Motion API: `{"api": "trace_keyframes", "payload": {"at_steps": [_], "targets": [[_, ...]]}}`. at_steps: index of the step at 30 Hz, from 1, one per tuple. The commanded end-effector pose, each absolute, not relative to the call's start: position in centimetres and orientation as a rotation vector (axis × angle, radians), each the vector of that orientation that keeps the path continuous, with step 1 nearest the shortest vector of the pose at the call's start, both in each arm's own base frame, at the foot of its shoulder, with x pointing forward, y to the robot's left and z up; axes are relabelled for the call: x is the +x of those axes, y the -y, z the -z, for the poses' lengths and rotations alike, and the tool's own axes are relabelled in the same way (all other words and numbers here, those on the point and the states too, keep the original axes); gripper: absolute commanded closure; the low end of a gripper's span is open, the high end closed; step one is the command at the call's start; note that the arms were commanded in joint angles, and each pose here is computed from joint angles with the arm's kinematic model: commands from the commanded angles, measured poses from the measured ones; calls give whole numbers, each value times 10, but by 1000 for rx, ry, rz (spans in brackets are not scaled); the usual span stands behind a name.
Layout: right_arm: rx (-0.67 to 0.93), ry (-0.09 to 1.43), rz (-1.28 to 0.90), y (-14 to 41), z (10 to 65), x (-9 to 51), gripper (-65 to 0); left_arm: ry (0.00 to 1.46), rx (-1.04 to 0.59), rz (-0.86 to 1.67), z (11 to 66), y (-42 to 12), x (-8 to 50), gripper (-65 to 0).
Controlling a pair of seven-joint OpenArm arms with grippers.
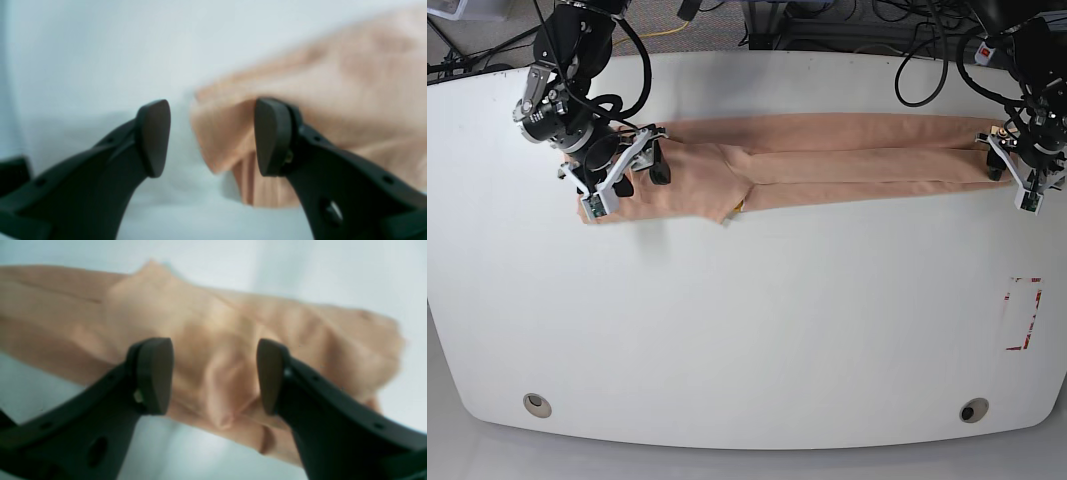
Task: Fold the T-shirt properly
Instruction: 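Pull the right gripper back to the shirt's end and grasp it, then grasp the shirt's other end with the left gripper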
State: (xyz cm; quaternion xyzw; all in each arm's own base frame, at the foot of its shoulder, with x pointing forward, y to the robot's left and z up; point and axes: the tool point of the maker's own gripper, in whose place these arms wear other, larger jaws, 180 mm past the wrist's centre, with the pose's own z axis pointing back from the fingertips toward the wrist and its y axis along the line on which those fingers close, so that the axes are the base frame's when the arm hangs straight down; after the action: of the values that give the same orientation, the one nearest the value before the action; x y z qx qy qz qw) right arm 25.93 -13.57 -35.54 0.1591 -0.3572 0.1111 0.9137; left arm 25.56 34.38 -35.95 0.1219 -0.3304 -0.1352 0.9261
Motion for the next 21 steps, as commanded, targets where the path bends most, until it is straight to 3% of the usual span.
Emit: {"api": "trace_keyframes", "payload": {"at_steps": [1,5,12,17,21], "targets": [[324,770,-252,132,347,267,-377,748,272,294,336,-344,267,-372],[368,735,-257,120,360,270,-377,815,200,280,326,-331,274,-376],[424,645,-210,118,394,272,-377,773,141,183,321,-346,259,-385],[435,624,-203,117,401,272,-377,763,83,96,326,-356,248,-522],[437,625,-211,116,401,271,-377,750,34,16,338,-365,236,-546]]}}
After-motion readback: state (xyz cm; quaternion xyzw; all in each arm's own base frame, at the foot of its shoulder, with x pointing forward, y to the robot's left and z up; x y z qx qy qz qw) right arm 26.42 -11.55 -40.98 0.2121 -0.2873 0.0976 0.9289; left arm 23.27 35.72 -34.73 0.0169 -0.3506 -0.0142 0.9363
